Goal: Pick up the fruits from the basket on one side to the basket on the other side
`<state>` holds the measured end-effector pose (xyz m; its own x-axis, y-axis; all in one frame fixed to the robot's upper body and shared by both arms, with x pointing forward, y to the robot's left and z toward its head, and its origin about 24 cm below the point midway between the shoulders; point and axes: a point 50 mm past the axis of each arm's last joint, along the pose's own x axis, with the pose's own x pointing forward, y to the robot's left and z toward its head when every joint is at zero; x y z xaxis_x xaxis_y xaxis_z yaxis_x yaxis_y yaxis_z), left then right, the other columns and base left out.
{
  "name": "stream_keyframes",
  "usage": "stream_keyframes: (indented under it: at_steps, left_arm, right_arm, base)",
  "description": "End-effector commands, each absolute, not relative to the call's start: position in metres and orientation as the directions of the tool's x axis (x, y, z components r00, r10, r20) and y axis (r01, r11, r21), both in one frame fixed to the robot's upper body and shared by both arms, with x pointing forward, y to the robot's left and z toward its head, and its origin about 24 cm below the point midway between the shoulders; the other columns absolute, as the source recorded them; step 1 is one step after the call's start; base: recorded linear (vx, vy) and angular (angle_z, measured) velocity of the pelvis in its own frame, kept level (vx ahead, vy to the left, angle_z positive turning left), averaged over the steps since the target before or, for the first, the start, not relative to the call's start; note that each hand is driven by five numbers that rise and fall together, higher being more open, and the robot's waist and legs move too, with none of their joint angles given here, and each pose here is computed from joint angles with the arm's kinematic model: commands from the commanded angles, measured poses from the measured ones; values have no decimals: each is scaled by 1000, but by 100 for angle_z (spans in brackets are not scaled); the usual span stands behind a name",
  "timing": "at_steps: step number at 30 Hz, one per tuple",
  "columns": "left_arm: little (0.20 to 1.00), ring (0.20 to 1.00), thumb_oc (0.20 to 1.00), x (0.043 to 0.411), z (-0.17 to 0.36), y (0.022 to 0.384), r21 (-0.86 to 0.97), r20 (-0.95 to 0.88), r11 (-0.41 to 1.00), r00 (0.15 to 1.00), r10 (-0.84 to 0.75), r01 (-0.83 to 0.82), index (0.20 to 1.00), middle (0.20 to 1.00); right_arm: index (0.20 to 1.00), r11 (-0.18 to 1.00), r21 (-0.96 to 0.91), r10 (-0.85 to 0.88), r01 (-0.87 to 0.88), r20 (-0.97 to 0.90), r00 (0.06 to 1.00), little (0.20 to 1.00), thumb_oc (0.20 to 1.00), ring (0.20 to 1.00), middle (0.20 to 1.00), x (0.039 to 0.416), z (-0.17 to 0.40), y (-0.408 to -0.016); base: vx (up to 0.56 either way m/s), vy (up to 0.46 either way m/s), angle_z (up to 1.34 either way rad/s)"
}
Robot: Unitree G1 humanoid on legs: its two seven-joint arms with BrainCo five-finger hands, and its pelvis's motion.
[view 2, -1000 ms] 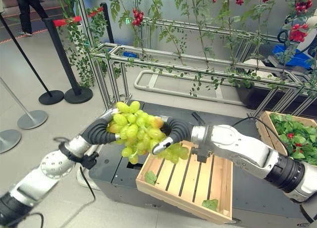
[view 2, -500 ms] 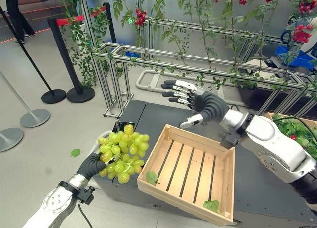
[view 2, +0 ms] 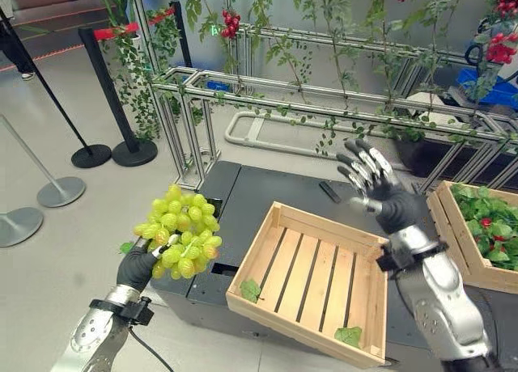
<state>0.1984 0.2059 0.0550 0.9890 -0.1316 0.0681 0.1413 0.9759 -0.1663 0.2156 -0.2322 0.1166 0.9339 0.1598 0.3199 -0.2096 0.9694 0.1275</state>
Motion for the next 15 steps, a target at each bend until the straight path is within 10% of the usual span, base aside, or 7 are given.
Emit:
stream_keyframes:
  at_steps: [1, 15]
  left_arm:
    - [200, 200, 200, 201, 80, 226, -158, 235, 983, 971, -51, 90, 200, 200]
    - [200, 200, 200, 201, 91, 228, -156, 321, 987, 947, 17, 35, 200, 200]
  right_arm:
    - [1000, 996, 33, 68, -87, 379, 923, 1000, 1000, 1000, 1000, 211, 118, -242]
    - [1000, 994, -29, -80, 102, 426, 901, 1000, 1000, 1000, 1000, 225, 120, -256]
  base:
    - [6, -21, 9]
    - [-63, -46, 2]
